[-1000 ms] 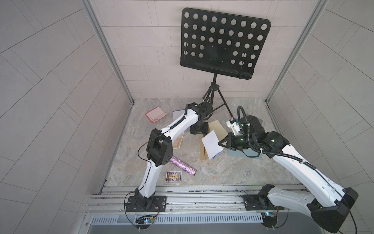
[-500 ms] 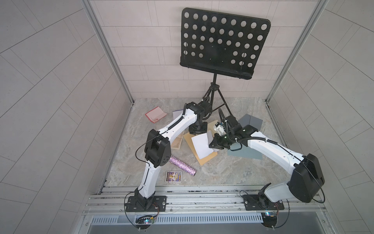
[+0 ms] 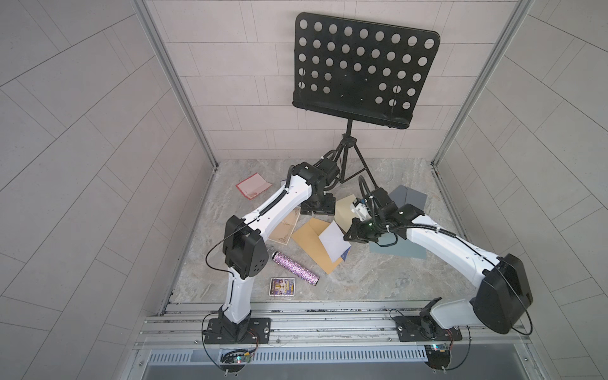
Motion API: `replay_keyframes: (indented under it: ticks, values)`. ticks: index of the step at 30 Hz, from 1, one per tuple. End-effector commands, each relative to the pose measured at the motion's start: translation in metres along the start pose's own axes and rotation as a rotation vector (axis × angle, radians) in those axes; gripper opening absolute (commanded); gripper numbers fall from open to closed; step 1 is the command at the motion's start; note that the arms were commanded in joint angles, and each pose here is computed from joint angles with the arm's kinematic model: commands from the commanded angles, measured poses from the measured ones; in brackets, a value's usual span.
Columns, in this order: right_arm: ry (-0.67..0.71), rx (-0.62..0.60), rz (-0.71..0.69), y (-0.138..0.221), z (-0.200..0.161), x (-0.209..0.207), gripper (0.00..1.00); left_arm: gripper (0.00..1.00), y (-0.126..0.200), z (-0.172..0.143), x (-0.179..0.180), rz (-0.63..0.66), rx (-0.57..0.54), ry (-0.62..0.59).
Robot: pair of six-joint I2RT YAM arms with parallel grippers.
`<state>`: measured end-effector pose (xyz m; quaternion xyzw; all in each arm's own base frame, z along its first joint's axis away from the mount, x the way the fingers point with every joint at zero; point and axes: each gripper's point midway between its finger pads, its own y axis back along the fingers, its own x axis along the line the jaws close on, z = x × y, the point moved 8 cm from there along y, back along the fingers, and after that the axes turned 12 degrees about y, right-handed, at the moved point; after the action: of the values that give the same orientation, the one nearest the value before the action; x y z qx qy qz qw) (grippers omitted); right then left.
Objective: Take the letter paper out of the envelope
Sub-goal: Place the envelope at the center of the board, then unfold the letter paper.
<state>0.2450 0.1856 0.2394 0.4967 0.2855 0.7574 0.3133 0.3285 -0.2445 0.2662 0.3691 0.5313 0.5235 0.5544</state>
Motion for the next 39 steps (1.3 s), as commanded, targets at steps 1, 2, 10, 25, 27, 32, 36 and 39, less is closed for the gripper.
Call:
replay_keyframes:
  ticks: [1, 2, 10, 25, 27, 32, 36, 39]
  values:
    - [0.011, -0.053, -0.008, 0.034, 0.001, 0.004, 0.0, 0.79, 0.048, 0.009, 0.016, -0.098, -0.064, 0.066]
    - [0.001, -0.071, 0.002, 0.043, 0.003, 0.003, 0.0, 0.8, 0.054, 0.009, 0.018, -0.154, -0.054, 0.088]
    - [-0.168, -0.274, 0.162, 0.106, 0.031, 0.006, 0.0, 0.91, 0.085, 0.014, 0.023, -0.859, -0.017, 0.453]
    - [-0.274, -0.433, 0.347, 0.151, 0.069, 0.039, 0.0, 0.98, 0.108, 0.01, -0.009, -1.082, 0.141, 0.476]
    - [-0.28, -0.436, 0.351, 0.152, 0.072, 0.039, 0.0, 0.98, 0.106, 0.008, -0.009, -1.091, 0.145, 0.483]
    - [-0.278, -0.418, 0.343, 0.149, 0.072, 0.038, 0.0, 0.9, 0.107, 0.005, -0.014, -1.111, 0.149, 0.489]
    - [-0.278, -0.402, 0.349, 0.145, 0.072, 0.037, 0.0, 0.8, 0.104, 0.0, -0.022, -1.116, 0.166, 0.479]
    - [-0.28, -0.398, 0.358, 0.144, 0.072, 0.038, 0.0, 0.7, 0.104, -0.001, -0.029, -1.124, 0.176, 0.47]
